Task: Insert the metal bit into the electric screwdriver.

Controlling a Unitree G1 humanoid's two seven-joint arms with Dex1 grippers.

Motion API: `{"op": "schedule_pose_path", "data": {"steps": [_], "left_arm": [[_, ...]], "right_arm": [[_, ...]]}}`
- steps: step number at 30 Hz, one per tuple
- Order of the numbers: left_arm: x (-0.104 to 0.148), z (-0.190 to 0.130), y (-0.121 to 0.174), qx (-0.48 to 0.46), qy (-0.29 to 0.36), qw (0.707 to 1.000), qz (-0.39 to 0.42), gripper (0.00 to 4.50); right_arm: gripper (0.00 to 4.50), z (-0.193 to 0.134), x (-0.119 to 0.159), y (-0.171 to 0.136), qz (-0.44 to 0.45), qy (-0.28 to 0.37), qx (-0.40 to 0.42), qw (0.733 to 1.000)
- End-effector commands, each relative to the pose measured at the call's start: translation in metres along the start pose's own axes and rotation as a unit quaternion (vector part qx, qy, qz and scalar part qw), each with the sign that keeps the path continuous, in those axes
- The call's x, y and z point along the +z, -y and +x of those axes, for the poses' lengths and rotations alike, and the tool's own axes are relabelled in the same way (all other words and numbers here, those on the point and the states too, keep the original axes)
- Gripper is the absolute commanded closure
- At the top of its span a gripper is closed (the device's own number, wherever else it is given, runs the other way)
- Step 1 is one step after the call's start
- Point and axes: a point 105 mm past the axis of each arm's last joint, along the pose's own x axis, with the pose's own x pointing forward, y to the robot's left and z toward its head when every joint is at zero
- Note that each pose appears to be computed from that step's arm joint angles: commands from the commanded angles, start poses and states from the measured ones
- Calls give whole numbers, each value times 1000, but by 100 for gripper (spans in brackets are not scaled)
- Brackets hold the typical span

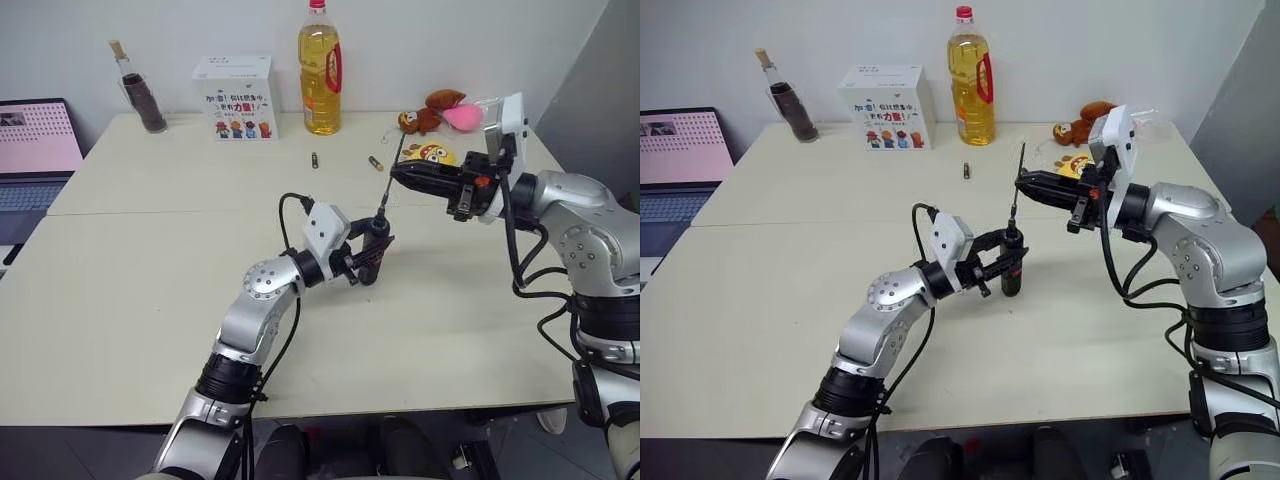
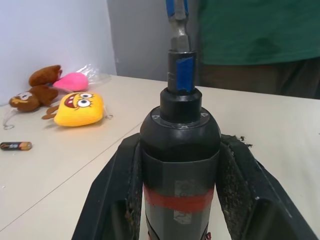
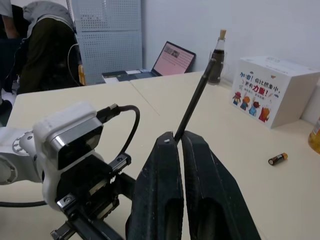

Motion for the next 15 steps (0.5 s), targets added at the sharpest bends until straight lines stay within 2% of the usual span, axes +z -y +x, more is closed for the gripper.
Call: {"op": "schedule_pose_path", "data": {"steps": [1,15], "left_arm": [[1,4,13,-33,1,999,3,286],[1,2,9,-18,2,1000,1,286]], "right_arm": [[446,2,-17,0,6,-39,-3,999],[446,-1,-20,-10,4,-36,-2,999]]}}
